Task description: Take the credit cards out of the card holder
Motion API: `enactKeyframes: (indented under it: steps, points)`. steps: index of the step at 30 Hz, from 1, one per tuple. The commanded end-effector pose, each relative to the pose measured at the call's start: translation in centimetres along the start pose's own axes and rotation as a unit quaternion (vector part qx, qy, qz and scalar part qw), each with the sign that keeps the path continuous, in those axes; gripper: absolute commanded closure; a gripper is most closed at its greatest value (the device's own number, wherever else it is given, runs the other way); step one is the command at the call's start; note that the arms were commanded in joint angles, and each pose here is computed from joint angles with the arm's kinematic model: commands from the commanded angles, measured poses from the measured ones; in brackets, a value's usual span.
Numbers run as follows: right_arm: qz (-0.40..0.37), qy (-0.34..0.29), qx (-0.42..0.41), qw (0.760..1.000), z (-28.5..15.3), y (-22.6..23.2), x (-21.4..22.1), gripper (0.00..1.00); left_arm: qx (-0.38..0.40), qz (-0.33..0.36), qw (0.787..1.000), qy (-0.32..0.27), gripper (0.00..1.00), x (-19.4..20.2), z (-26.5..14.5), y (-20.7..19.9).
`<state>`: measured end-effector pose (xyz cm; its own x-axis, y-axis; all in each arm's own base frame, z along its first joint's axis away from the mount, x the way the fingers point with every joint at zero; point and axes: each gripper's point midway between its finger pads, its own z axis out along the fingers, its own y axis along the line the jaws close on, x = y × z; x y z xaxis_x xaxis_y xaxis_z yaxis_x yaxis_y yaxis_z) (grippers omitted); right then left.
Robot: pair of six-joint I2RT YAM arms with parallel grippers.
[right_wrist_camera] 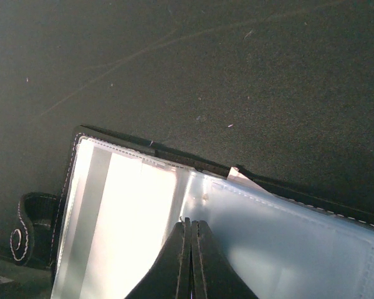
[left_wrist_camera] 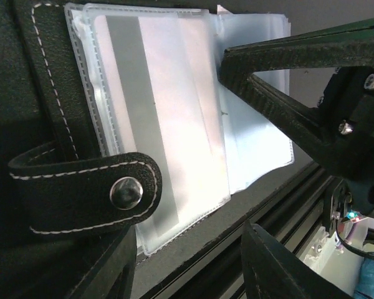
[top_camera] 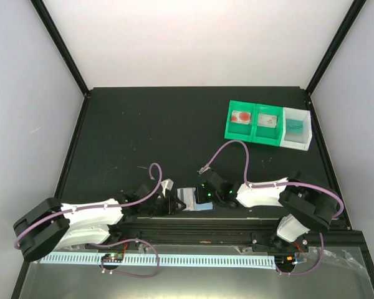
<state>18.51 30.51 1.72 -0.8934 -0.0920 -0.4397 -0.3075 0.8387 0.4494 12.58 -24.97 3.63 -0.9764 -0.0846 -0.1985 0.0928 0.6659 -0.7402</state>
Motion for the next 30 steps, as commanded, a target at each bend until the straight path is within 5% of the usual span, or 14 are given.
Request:
enactKeyframes:
  steps: [1,22,30]
  points:
    - [-0.005,0.03,0.052,0.998,0.5,-2.9,2.2,0.99,0.016,0.008,1.0,-0.013,0.51,-0.8,0.3,-1.1]
    - [-0.001,0.031,0.046,0.998,0.6,-2.8,2.4,0.99,0.028,0.009,0.999,-0.012,0.53,-1.3,0.8,-2.1]
    - [0.003,0.032,0.041,0.999,0.8,-2.7,2.6,0.99,0.024,0.008,1.0,-0.018,0.67,-1.4,0.6,-1.9]
